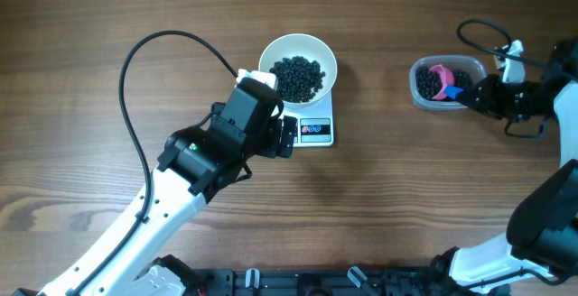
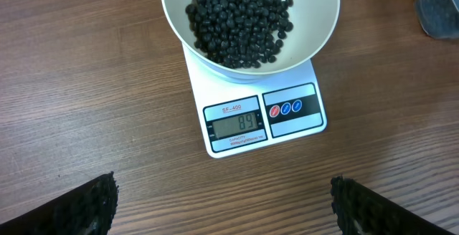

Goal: Scoop item into bowl and weigh 150g on scale
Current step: 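Lift the filled pink cup and carry it over the white bowl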

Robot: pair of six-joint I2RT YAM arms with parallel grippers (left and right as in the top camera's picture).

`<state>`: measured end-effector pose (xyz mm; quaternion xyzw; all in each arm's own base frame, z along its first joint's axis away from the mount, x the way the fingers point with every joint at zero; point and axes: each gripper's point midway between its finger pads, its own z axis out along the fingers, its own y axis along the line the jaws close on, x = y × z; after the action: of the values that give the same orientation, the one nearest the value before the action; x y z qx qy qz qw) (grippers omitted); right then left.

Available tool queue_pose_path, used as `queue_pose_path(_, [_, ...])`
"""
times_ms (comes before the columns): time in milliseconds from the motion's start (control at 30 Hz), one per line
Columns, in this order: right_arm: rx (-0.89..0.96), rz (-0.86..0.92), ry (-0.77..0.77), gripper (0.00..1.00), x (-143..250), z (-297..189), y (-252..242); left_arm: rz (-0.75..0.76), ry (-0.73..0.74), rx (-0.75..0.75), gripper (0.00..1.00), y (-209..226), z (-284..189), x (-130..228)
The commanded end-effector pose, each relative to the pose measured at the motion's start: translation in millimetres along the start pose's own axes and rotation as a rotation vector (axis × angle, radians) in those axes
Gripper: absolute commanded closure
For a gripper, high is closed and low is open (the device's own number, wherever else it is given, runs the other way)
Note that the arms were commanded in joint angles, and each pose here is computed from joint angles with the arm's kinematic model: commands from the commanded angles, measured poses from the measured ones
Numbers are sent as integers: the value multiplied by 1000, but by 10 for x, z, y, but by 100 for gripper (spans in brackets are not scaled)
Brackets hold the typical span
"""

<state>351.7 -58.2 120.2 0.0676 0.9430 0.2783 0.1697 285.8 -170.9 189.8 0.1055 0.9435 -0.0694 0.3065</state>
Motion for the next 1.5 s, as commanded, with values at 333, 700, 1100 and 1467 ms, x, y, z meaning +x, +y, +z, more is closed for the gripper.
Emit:
queue_pose_path(333, [-43,118,-43,96,-93,-43,25,12,-12,15,0,-39,-30,-52])
queue_pose_path(700, [-106,207,-122,96,-161,-248,-110,12,-12,15,0,-39,-30,-52])
queue_pose_path(1100, [-397,240,-235,96,-318,-537,186,12,-12,15,0,-39,-30,-52])
queue_pose_path(1467, [-630,194,-151,96,-456,-350,970,12,-12,15,0,-39,-30,-52])
